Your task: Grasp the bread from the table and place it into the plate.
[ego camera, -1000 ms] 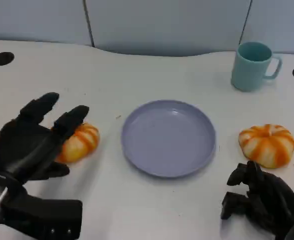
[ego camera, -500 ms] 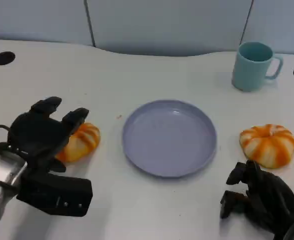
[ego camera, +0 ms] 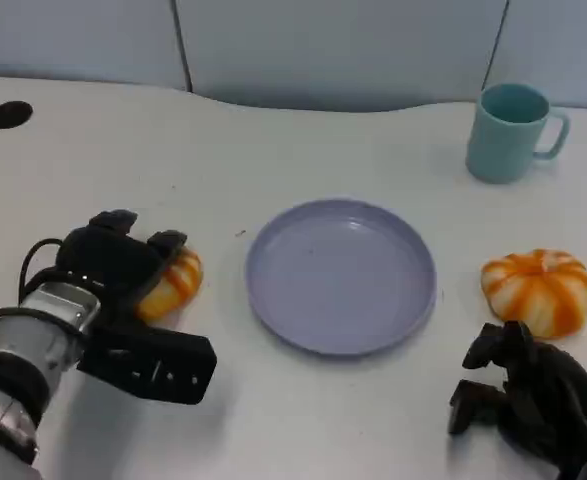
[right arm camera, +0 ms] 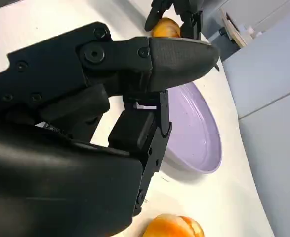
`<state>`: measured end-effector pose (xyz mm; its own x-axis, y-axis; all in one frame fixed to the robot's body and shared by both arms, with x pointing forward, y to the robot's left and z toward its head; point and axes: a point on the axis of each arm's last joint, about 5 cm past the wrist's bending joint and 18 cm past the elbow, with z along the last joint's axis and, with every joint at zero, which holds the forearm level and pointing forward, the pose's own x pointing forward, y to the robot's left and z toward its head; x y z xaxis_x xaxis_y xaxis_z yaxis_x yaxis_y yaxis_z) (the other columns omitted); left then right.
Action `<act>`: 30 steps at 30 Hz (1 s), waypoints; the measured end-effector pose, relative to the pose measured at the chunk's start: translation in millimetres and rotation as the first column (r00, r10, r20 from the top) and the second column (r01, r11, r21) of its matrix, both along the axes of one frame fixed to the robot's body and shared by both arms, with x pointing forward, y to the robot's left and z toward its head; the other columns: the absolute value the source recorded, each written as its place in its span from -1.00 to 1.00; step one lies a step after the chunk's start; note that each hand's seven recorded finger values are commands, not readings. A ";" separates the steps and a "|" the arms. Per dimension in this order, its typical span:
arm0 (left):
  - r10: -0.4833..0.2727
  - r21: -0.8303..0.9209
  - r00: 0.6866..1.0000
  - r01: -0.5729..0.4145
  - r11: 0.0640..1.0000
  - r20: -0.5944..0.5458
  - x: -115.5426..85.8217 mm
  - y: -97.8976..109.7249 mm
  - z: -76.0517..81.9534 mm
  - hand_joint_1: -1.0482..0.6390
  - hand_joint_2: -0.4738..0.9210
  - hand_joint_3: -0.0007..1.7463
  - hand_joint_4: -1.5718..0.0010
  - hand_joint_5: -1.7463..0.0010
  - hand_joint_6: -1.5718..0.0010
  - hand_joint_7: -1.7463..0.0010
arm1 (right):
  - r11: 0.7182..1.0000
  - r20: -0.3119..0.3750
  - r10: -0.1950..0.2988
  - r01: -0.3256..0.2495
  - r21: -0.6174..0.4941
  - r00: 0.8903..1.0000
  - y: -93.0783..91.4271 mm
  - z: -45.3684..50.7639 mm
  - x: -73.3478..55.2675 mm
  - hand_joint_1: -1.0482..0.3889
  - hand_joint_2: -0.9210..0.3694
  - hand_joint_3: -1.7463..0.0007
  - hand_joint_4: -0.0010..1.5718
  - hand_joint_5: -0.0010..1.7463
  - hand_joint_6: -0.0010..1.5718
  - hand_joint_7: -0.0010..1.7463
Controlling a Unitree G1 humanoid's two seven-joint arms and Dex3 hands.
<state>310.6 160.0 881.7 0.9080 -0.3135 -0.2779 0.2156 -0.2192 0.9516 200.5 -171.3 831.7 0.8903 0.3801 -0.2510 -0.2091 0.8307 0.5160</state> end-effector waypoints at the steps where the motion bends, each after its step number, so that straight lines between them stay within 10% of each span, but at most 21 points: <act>1: 0.003 0.001 1.000 -0.003 1.000 -0.001 0.5 -1.3 -0.2 -0.55 0.87 -1.00 0.95 0.99 0.84 1.00 | 1.000 -0.001 -0.001 0.001 -0.001 1.000 -0.1 0.1 -0.1 -0.18 -1.00 0.52 0.64 0.28 0.51 0.17; 26: 0.035 0.067 0.999 -0.032 0.997 -0.040 6.9 -16.4 3.7 -0.57 0.88 -1.00 0.98 0.99 0.90 1.00 | 1.000 -0.008 0.002 -0.002 -0.002 1.000 -8.1 0.2 -5.0 -0.18 -1.00 0.52 0.61 0.33 0.46 0.25; 29: 0.050 0.031 0.996 -0.048 0.998 -0.068 7.4 -17.2 4.6 -0.16 0.96 -0.99 0.55 0.89 0.51 0.96 | 1.000 -0.006 0.002 -0.002 0.000 1.000 -9.1 0.1 -6.7 -0.18 -1.00 0.52 0.59 0.33 0.45 0.25; 30: 0.059 0.005 0.994 -0.059 0.998 -0.088 7.7 -17.4 5.2 -0.16 0.97 -0.99 0.11 0.47 0.08 0.86 | 1.000 -0.005 0.003 -0.003 0.002 1.000 -10.1 -0.1 -8.3 -0.17 -1.00 0.50 0.59 0.35 0.44 0.26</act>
<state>318.3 142.6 886.9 0.8967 -0.2594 -0.3587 0.3114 -0.2063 0.9276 192.1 -181.4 831.6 0.8881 0.3829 -0.2544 -0.2089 0.8291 0.5185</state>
